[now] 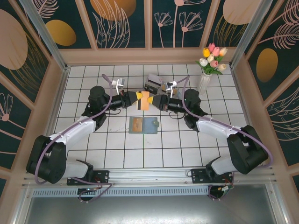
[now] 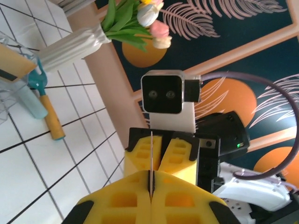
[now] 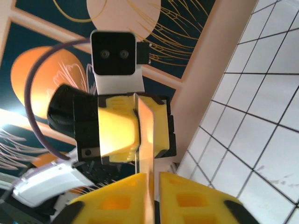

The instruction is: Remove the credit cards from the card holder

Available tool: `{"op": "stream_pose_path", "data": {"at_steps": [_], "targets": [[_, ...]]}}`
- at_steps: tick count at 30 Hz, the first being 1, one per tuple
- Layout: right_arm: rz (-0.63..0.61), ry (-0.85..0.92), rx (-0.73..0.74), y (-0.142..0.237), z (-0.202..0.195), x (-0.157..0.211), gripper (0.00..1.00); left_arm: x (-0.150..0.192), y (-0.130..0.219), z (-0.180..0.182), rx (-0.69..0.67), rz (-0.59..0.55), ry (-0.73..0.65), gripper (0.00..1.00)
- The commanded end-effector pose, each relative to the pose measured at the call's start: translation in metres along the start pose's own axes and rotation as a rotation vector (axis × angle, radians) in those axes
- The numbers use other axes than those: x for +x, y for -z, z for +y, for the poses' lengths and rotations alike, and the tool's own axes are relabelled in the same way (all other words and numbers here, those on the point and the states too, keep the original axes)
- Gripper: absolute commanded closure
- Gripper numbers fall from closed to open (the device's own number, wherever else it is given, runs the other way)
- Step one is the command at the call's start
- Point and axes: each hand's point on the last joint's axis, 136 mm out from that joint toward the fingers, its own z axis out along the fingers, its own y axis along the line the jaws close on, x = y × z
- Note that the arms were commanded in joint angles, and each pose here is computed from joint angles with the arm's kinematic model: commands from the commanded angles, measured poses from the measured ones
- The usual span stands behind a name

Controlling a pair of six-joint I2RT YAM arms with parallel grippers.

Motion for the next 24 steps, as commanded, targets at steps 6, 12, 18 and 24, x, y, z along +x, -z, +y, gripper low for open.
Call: {"op": "stream_pose_path", "data": {"at_steps": [6, 12, 18, 24], "targets": [[-0.136, 0.027, -0.058, 0.005, 0.029, -0.023, 0.66, -0.022, 0.008, -0.027, 0.065, -0.131, -0.001, 1.00], [-0.121, 0.033, -0.033, -0.004, 0.025, -0.026, 0.66, -0.024, 0.010, -0.021, 0.046, -0.155, 0.024, 1.00], [-0.096, 0.036, -0.071, -0.015, 0.031, -0.024, 0.62, -0.023, 0.008, -0.015, 0.036, -0.148, 0.046, 1.00], [-0.071, 0.028, -0.074, -0.026, 0.028, -0.022, 0.69, -0.027, 0.007, -0.020, 0.063, -0.161, 0.056, 1.00]]}}
